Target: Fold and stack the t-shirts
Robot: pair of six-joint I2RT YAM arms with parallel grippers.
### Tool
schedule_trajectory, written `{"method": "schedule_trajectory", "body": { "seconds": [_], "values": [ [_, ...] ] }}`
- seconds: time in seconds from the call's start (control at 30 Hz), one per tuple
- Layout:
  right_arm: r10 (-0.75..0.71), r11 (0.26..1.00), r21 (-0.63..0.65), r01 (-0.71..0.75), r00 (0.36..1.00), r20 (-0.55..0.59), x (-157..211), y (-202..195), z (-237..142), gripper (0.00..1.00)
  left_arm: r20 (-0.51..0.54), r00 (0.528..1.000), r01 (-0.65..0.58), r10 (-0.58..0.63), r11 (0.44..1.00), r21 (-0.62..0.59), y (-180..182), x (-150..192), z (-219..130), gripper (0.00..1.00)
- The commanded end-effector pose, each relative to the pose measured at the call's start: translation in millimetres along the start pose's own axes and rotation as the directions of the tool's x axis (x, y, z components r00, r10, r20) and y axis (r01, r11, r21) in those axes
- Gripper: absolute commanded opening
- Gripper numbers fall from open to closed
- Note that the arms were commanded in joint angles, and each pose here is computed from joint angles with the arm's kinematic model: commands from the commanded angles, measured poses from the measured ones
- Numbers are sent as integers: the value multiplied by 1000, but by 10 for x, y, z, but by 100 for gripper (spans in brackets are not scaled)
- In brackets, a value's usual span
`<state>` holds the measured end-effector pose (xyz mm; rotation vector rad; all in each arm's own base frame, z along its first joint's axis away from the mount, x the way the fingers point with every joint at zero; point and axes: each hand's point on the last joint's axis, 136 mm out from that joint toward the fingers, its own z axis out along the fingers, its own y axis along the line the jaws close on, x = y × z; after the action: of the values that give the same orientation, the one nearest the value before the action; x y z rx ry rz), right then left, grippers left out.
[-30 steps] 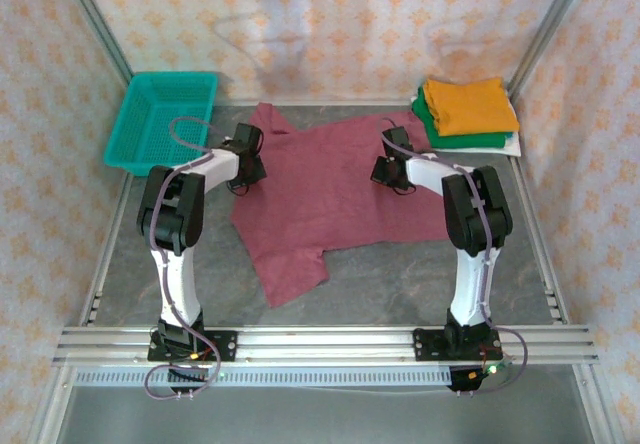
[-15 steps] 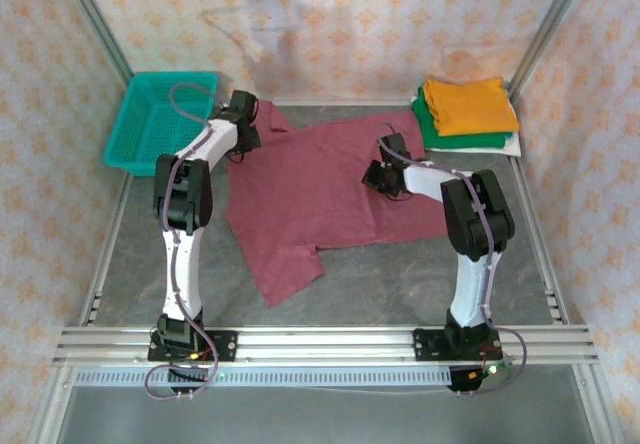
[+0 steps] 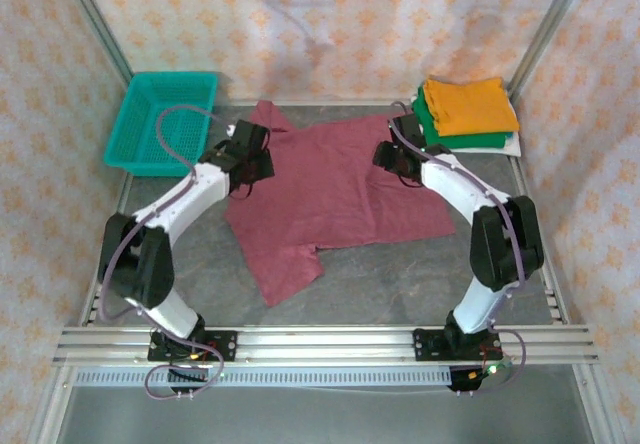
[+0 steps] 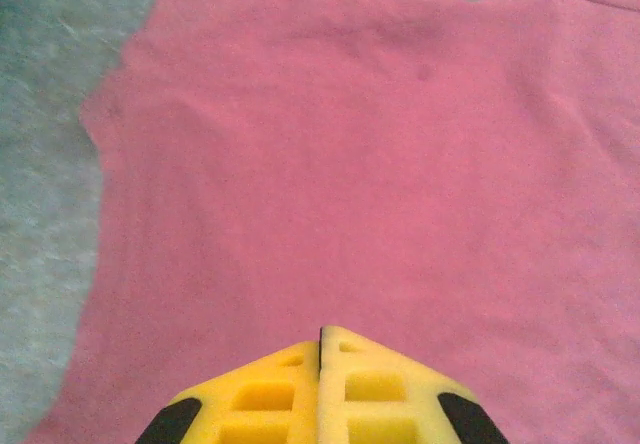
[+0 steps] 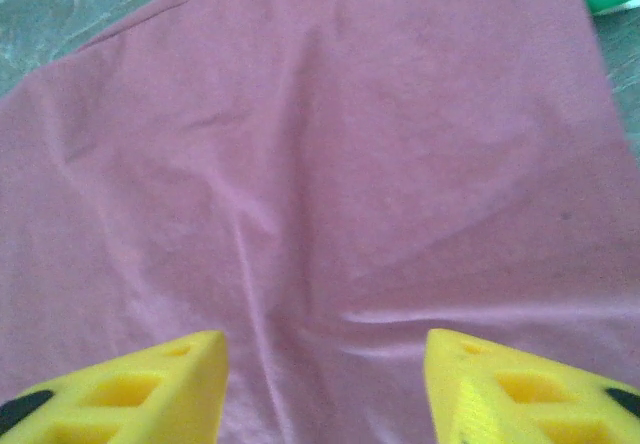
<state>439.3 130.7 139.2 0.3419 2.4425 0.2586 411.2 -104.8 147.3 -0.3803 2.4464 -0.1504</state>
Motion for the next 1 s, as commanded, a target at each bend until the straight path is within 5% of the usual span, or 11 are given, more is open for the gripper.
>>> {"method": "schedule_trajectory", "body": {
  "seconds": [0.0,0.17,0.37,0.57,0.77,0.97],
  "values": [
    [-63,996,71,62,998,13,63,-204,-183,56,-102,987,111,-122,988,-105,362,539,265,0],
    [-85,996,-8,85,994,62,-6,-85,-334,64,-188,972,107,-138,980,-167,564,960,517,0],
    [-131,991,-9,133,985,116,-43,-120,-505,96,-216,960,134,-180,968,-214,824,972,771,0],
    [-101,993,-32,110,974,201,-71,-173,-683,97,-215,956,141,-198,957,-255,1089,708,915,0],
    [-75,993,-71,95,965,249,-48,-180,-801,97,-197,974,66,-115,968,-243,990,270,906,0],
    [-73,996,-36,85,963,261,-30,-290,-943,97,-204,972,74,-115,978,-197,904,487,330,2]
  ]
}}
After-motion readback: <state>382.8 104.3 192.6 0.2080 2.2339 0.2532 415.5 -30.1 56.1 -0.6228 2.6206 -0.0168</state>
